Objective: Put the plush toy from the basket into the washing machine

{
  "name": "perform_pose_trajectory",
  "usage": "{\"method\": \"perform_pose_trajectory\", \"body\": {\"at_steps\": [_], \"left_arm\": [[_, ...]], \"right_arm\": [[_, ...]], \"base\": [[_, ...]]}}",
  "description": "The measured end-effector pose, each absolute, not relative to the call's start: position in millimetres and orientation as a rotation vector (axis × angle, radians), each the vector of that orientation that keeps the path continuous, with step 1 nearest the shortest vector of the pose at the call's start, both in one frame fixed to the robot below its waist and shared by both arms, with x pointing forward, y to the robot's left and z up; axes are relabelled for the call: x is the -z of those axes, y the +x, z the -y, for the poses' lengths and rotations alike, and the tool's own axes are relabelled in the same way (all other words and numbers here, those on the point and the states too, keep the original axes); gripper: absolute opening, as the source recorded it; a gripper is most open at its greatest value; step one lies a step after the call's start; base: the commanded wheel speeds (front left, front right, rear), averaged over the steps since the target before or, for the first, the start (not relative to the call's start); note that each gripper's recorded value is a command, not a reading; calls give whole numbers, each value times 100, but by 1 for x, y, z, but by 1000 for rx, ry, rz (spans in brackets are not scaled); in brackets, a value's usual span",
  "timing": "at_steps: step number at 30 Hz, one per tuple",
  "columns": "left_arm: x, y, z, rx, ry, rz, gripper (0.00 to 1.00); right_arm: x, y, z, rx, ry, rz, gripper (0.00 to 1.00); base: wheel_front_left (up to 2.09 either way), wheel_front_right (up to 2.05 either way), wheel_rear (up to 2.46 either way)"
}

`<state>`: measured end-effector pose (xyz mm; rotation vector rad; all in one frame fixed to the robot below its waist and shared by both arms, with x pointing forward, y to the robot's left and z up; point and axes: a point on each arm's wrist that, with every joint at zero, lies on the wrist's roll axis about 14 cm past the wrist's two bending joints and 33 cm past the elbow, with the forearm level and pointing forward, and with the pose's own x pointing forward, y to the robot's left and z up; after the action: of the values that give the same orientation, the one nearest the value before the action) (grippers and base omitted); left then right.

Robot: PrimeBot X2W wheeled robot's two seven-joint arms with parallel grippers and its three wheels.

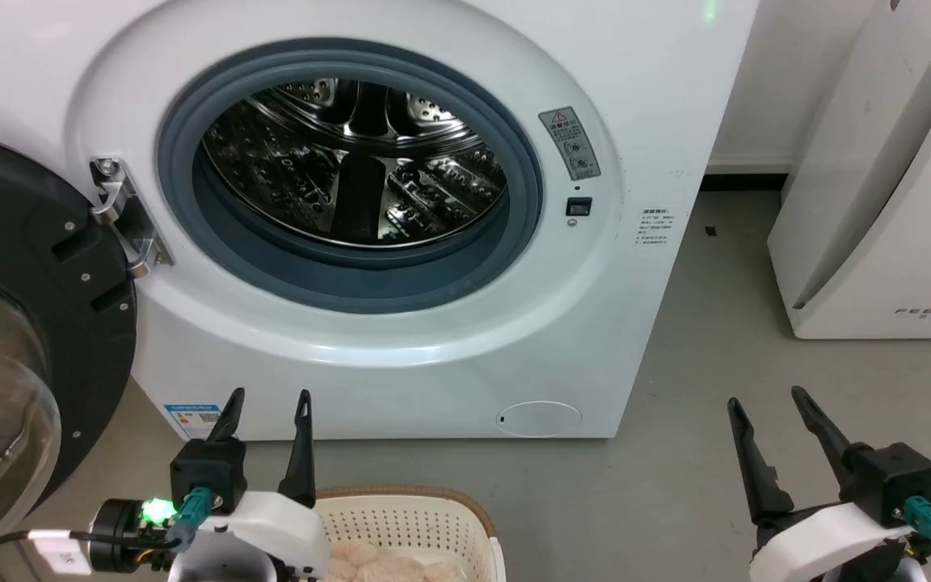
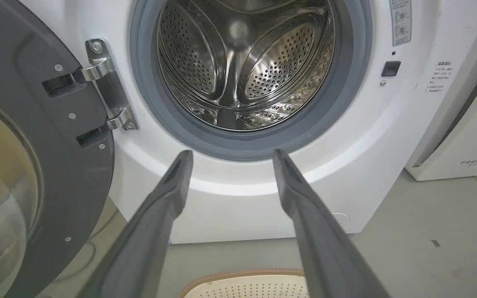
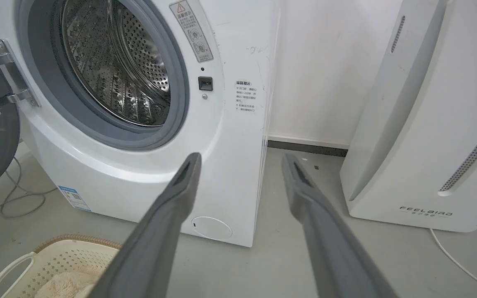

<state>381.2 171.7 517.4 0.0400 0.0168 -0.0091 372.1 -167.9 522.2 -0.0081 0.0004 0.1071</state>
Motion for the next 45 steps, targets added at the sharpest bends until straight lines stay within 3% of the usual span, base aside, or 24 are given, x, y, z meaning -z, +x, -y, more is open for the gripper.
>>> {"method": "perform_pose_trajectory", "body": {"at_steps": [21,45], "left_arm": [[-431,413,-149,99,21,-269,100],[-292,405,-132,173,23,-757,100]], "right_arm": [[-516,394,179,-74,51,13,100],[-486,438,194,-27,95,-5,100]], "base": [[0,0,0],[0,0,0]]}}
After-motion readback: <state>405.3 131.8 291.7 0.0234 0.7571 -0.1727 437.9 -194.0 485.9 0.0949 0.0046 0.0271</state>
